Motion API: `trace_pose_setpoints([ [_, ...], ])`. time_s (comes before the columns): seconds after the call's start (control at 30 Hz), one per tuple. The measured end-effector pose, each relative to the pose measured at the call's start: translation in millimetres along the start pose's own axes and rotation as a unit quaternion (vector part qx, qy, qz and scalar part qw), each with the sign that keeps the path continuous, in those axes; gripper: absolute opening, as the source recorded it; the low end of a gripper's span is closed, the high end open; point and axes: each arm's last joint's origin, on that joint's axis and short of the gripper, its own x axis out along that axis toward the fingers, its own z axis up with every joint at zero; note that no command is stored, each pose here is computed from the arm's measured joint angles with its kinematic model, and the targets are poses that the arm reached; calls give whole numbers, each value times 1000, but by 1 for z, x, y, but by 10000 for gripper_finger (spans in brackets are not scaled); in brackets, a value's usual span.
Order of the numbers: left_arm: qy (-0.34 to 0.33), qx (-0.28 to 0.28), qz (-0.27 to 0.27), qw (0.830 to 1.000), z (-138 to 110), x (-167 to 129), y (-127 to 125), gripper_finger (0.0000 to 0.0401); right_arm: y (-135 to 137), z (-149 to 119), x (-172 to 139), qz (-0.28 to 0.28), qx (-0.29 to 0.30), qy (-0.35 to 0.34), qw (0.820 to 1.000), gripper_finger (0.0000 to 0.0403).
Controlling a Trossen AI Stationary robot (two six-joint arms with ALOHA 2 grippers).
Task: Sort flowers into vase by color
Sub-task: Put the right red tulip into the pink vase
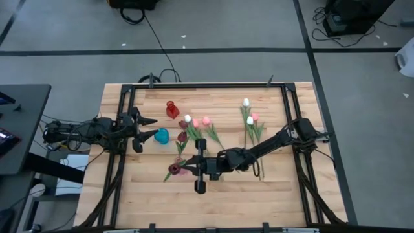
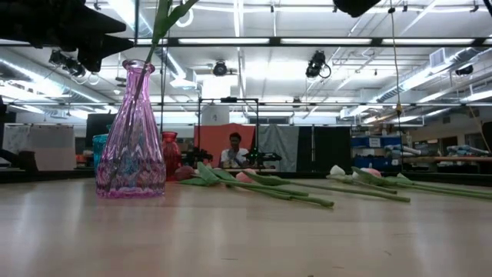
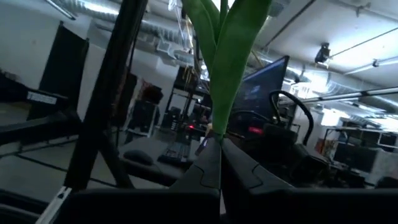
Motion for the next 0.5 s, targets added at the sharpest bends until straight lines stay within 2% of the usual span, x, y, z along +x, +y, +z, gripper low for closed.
trace_pose_setpoints([
  [0.2,0,0,0,1000,0,0,0,227,-9,-11,2,-3,-8,35,999,7],
  [0.5,0,1,0,1000,0,0,0,227,-17,-23,3,11,30,79,996,9],
])
